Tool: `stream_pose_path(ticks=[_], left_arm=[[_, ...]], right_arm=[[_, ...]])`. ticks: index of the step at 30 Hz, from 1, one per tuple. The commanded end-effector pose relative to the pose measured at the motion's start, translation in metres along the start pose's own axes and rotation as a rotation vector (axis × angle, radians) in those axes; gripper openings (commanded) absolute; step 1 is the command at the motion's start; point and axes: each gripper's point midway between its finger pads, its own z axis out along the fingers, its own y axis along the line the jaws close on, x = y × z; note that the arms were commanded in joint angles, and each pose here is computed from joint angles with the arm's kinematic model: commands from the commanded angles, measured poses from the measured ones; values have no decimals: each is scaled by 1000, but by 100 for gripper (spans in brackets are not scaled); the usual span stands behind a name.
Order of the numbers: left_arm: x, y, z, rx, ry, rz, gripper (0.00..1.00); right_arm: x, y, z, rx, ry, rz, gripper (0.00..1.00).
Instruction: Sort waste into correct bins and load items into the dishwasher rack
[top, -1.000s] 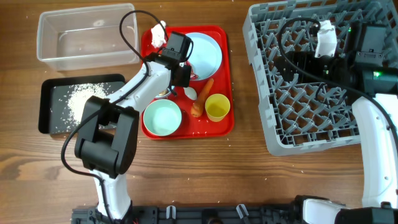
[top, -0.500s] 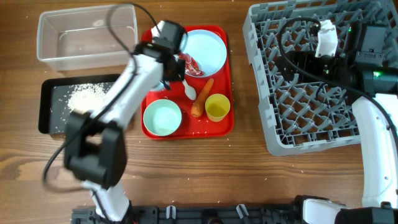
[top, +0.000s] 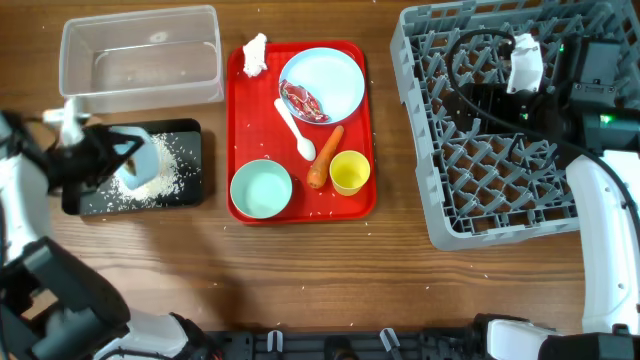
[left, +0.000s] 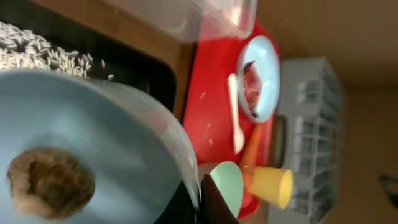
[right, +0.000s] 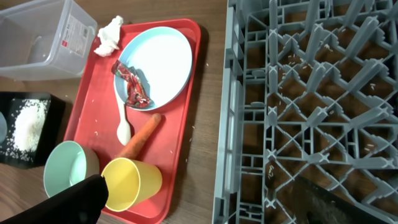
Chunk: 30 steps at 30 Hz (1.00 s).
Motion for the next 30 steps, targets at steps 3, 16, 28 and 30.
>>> stream_pose_path(ticks=[3,16,28,30], left_arm=[[-12,-2,-23,417,-173,24,4],[-20,-20,-14,586,-171,53,4],[68,-129,149,-445,58,738,4],[79,-123,171,-502,78,788,4]], right_arm=[[-6,-1,-1,9,-10,3,96],[-3,-1,-1,9,0,7,96],[-2,-1,-1,8,7,11,97],[-1,-1,-1,8,10,12,97]])
